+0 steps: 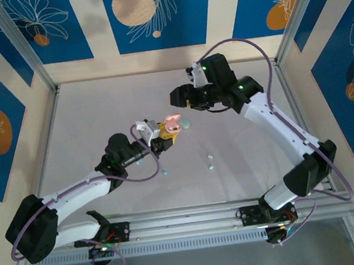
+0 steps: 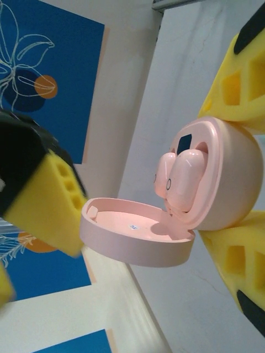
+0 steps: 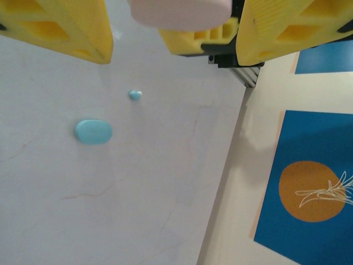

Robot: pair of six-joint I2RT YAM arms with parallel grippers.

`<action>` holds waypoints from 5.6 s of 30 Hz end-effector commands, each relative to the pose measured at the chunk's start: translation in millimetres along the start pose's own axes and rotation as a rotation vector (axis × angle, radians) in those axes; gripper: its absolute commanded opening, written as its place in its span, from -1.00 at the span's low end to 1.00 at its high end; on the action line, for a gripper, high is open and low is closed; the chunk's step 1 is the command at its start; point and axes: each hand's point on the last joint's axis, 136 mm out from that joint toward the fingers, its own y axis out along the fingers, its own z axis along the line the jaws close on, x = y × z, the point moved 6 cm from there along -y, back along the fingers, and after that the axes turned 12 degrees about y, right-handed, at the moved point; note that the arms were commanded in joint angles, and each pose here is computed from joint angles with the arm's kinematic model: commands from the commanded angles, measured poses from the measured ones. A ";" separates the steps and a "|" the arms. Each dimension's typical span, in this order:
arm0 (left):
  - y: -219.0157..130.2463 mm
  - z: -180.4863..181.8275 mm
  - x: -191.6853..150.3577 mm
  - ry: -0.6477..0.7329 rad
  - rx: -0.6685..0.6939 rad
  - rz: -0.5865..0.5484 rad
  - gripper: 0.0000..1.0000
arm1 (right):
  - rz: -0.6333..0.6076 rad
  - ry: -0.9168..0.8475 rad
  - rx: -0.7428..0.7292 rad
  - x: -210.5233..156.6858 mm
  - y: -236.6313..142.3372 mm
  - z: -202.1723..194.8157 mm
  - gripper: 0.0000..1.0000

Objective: Insert wireless bluetooth earbuds into charging case

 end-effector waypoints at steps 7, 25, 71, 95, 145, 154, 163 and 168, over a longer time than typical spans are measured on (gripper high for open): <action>-4.0 3.8 46.3 0.026 0.021 -0.160 -0.48 | 0.170 0.004 0.070 -26.5 1.5 -2.0 0.25; -0.8 3.9 70.3 -0.001 -0.020 -0.253 -0.47 | 0.410 0.212 0.471 -49.3 -10.1 -12.7 0.16; -20.5 28.8 21.0 -0.151 0.257 0.246 0.39 | -0.116 0.631 0.043 26.7 21.6 -218.8 -0.54; -28.3 44.8 -10.2 -0.304 0.326 0.547 0.52 | -0.054 0.748 -0.157 60.6 95.8 -314.0 -0.41; -65.3 58.9 -9.3 -0.367 0.502 0.441 0.54 | 0.325 -0.499 -0.457 32.3 167.5 -211.8 0.40; -65.7 59.0 -8.6 -0.366 0.501 0.438 0.54 | 0.363 -0.483 -0.469 30.9 182.3 -221.5 0.37; -62.8 58.0 -7.9 -0.376 0.481 0.426 0.52 | 0.380 -0.502 -0.489 30.7 192.3 -223.0 0.26; -63.3 57.6 -8.1 -0.377 0.480 0.424 0.51 | 0.407 -0.521 -0.527 23.6 197.7 -225.7 0.22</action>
